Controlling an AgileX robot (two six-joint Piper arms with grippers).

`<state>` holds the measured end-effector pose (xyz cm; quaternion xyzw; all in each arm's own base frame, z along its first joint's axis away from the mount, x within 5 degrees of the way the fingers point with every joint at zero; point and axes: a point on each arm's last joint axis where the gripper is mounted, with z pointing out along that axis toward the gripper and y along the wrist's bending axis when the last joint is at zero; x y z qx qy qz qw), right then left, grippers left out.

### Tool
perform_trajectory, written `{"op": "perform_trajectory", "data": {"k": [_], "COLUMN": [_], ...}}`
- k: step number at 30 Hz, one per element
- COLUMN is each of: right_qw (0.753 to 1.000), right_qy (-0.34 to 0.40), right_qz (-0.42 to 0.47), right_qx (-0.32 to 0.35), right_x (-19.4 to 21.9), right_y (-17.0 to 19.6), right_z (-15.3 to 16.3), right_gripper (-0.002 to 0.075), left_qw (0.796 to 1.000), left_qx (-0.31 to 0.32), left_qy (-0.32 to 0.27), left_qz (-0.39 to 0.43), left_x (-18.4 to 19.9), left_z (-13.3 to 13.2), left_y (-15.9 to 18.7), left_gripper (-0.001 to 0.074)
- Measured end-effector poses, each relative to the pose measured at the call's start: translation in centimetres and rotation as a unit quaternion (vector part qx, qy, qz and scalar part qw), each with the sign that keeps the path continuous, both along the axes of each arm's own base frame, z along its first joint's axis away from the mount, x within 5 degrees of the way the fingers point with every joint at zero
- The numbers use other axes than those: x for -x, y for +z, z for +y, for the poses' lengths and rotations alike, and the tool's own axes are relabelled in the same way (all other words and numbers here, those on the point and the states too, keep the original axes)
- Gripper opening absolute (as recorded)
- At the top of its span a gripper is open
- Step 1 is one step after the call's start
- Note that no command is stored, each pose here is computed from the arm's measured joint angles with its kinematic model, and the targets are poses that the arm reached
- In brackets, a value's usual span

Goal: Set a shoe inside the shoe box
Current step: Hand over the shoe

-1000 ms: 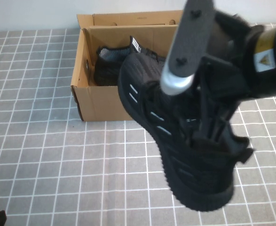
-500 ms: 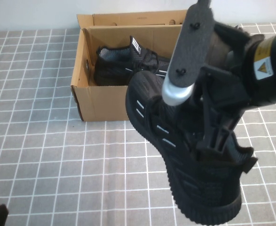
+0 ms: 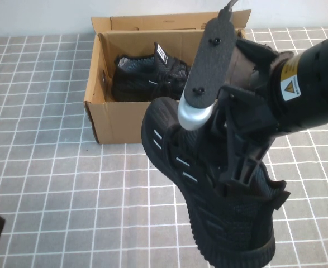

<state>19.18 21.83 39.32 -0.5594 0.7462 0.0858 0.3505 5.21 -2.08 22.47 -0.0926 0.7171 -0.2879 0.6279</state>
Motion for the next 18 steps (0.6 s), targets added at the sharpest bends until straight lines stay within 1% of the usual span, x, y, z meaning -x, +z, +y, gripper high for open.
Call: {"op": "perform_trajectory", "data": {"k": [4,6,10,12,18], "right_qw": [1.000,1.000,1.000,1.000,0.998], "right_qy": [-0.002,-0.002,-0.005,-0.010,-0.061], "right_qz": [-0.004,-0.004,-0.006,-0.008,-0.009], "right_qx": [0.003,0.006,0.004,0.000,-0.011], "right_x": [-0.3,-0.5,-0.7,-0.9,-3.0], "right_y": [-0.3,-0.5,-0.6,-0.5,-0.4], "right_z": [0.2,0.4,0.5,0.4,-1.5], "right_gripper": [0.0001,0.0001,0.0001,0.0001,0.0001], "left_qw": [0.995,0.987,0.962,0.947,0.908], "left_qx": [-0.063,-0.108,-0.189,-0.219,-0.258], "left_qy": [-0.039,-0.066,-0.132,-0.173,-0.289], "left_qz": [0.063,0.097,0.149,0.160,0.161], "left_x": [-1.1,-2.4,-5.5,-7.3,-12.0], "left_z": [-0.8,-1.3,-2.6,-3.3,-5.6], "left_y": [3.3,4.8,7.0,8.1,10.6], "left_gripper": [-0.0001,-0.0001,-0.0001,-0.0001,-0.0001]}}
